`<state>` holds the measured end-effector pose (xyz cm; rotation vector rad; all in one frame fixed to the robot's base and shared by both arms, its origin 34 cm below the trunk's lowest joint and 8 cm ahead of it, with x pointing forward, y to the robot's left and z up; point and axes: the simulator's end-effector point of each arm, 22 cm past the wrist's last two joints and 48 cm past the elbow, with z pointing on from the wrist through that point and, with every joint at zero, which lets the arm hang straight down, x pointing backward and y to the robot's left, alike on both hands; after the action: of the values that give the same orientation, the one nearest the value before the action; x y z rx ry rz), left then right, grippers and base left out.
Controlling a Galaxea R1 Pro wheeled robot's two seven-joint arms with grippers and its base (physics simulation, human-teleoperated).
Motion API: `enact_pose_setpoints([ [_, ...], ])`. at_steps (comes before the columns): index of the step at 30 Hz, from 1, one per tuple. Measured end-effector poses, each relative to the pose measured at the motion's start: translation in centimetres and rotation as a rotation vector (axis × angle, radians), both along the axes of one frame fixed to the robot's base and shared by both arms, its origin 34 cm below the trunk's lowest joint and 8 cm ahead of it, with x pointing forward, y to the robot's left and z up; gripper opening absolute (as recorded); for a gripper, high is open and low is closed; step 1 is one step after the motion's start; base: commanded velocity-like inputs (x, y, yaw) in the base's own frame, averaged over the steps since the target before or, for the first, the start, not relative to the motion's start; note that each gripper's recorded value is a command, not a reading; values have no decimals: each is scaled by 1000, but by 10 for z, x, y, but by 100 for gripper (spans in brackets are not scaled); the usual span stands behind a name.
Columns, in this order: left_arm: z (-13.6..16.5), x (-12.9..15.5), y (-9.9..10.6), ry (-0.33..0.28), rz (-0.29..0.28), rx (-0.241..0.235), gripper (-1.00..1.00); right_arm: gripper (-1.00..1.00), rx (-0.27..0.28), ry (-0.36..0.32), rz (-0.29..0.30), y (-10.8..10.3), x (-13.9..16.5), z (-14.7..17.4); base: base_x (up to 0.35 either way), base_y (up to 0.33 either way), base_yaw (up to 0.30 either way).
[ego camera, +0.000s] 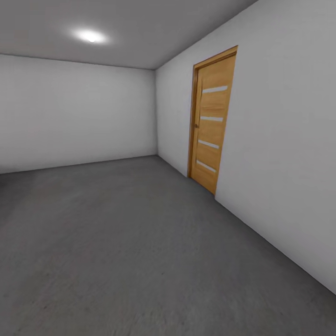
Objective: Move the two storage containers from the living room to the garage. In the garage, place one container on the floor and stack the other container on top of it (either order is fine).
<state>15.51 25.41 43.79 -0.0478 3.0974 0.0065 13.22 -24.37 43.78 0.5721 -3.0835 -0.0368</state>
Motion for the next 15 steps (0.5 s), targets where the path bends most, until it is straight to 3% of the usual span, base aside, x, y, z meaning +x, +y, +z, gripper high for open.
enact_pose_setpoints([
  [9,0,1,0,-5,0,1,100,100,1,-1,1,0,0,0,323,0,-17],
  [15,0,1,0,-6,0,1,100,100,2,-1,1,1,0,0,323,0,-218],
])
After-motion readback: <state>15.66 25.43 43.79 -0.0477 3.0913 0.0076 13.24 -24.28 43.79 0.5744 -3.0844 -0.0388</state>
